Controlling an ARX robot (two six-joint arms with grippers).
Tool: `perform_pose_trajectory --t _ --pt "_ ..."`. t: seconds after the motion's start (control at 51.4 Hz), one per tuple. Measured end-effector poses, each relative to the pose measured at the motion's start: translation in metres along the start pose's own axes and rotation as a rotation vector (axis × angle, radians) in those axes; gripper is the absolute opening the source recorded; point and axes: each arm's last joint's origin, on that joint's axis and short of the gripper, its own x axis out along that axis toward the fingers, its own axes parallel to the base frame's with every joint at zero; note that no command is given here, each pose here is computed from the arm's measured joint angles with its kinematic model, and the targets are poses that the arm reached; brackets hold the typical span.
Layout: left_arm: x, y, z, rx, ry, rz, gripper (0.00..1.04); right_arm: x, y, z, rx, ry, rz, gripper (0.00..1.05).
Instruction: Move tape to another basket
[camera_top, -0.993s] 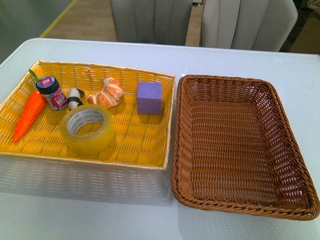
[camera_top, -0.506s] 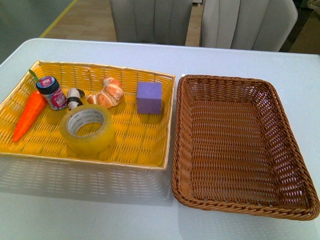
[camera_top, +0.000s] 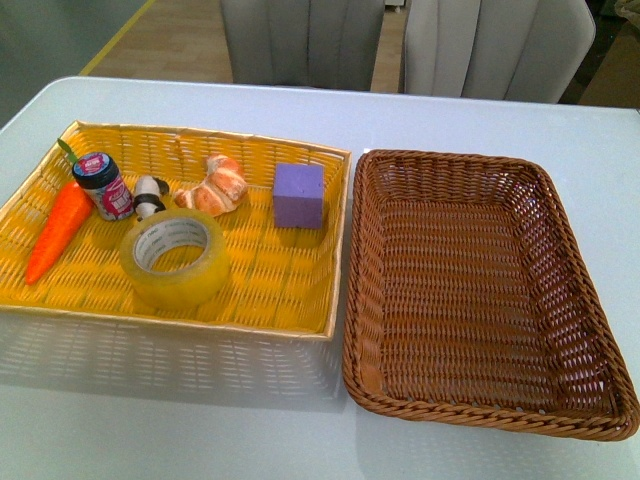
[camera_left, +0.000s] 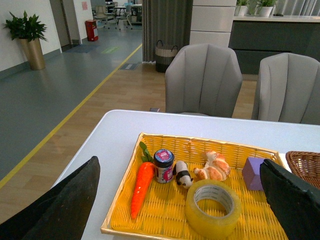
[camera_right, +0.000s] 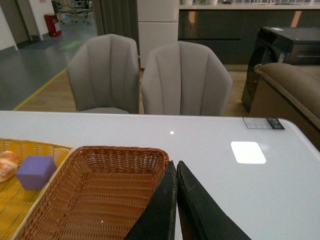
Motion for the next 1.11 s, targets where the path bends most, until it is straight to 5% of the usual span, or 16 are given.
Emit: perform_pose_trajectory --t 0.954,1.109 --pt "0.000 0.000 0.000 0.000 0.000 0.000 0.96 -0.025 0.000 -0.003 -0.001 0.005 0.001 0.02" --pt "0.000 0.000 0.000 0.000 0.000 0.000 0.96 -0.025 0.000 -0.003 0.000 0.003 0.002 0.28"
